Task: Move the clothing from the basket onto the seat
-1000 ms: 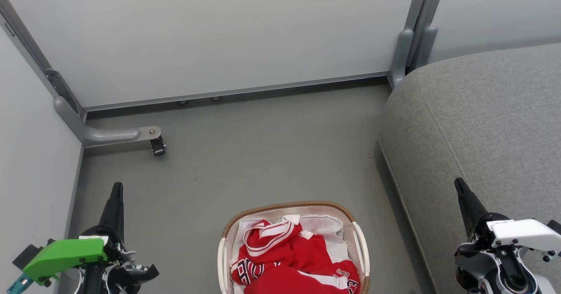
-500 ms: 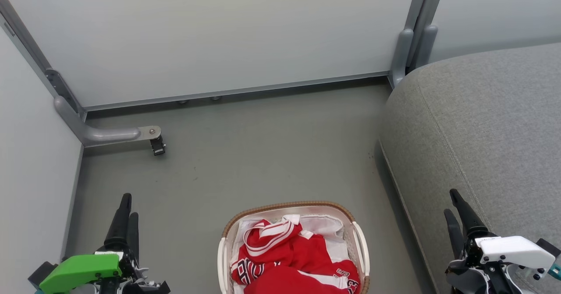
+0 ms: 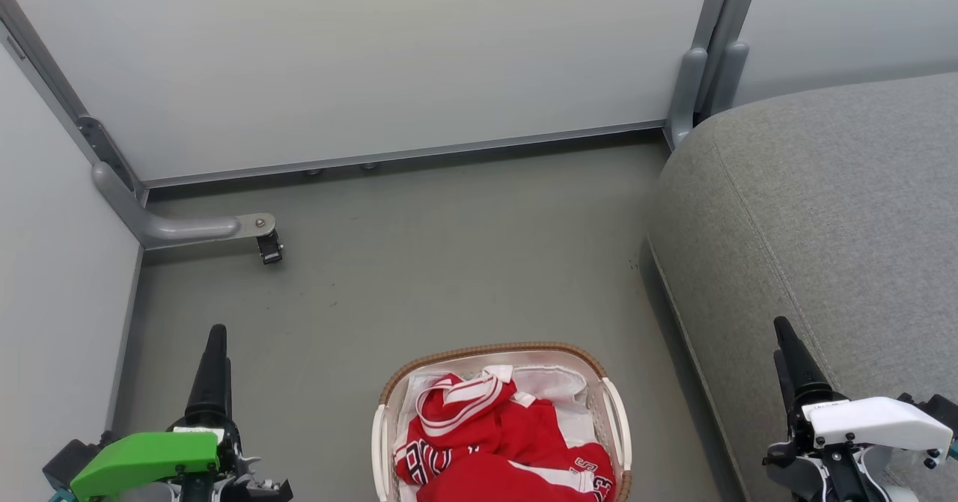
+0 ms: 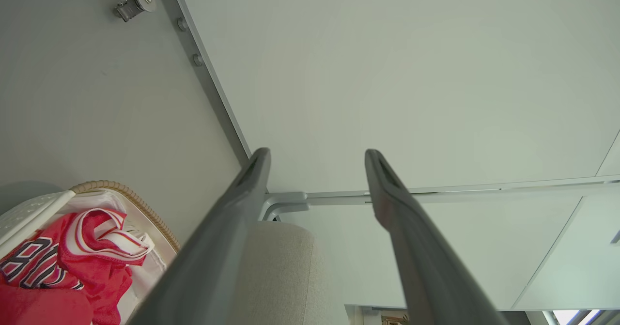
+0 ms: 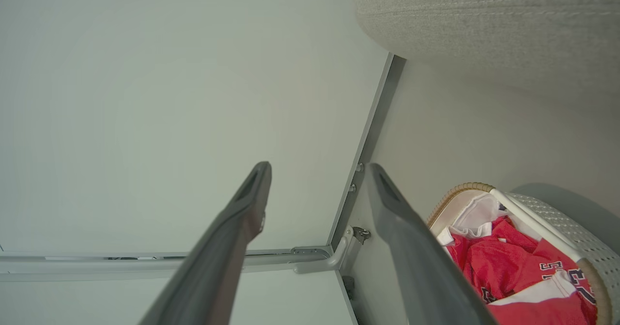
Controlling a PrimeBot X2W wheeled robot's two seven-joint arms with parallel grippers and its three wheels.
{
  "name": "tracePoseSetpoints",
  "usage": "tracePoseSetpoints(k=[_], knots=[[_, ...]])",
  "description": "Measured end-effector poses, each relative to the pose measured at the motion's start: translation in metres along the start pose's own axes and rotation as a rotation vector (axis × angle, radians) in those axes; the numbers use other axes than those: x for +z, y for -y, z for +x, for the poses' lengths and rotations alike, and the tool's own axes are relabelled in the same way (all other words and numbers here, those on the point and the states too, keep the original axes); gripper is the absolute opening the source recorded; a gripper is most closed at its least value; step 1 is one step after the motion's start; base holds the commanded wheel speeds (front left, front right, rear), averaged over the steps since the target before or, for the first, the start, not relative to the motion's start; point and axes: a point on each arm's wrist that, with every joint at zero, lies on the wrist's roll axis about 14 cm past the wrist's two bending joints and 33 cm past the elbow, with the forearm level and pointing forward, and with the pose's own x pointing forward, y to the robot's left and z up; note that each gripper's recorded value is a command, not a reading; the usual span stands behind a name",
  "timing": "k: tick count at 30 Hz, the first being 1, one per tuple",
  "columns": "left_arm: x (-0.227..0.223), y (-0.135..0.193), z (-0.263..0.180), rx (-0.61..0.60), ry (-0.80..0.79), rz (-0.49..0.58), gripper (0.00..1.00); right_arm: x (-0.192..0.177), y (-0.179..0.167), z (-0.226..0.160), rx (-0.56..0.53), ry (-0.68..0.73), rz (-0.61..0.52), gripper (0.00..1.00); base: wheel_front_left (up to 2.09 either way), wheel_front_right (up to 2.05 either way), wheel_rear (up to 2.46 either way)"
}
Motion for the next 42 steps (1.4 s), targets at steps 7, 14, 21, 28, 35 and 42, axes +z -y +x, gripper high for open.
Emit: tracePoseSetpoints(k=[7,14,21,28,35,42], knots=[[0.001,0.004,-0.001,-0.013,0.014,0.090,1.00,0.003,-0.007,0.001,0.021,0.016,-0.126,1.00,0.00,0.00,0.00],[-0.003,0.009,-0.001,-0.034,0.006,0.259,1.00,0.005,-0.016,0.003,0.051,0.028,-0.267,1.00,0.00,0.00,0.00],[-0.004,0.012,-0.002,-0.046,0.010,0.416,1.00,-0.004,-0.031,0.002,0.106,0.018,-0.447,1.00,0.00,0.00,0.00],[-0.007,0.010,-0.004,-0.041,0.009,0.555,1.00,-0.008,-0.029,0.001,0.109,0.013,-0.558,1.00,0.00,0.00,0.00],[-0.010,0.010,-0.005,-0.042,0.007,0.668,1.00,-0.014,-0.021,0.001,0.100,-0.004,-0.666,1.00,0.00,0.00,0.00],[-0.015,0.009,-0.008,-0.051,0.001,0.766,1.00,-0.017,-0.019,0.001,0.104,-0.009,-0.753,1.00,0.00,0.00,0.00]])
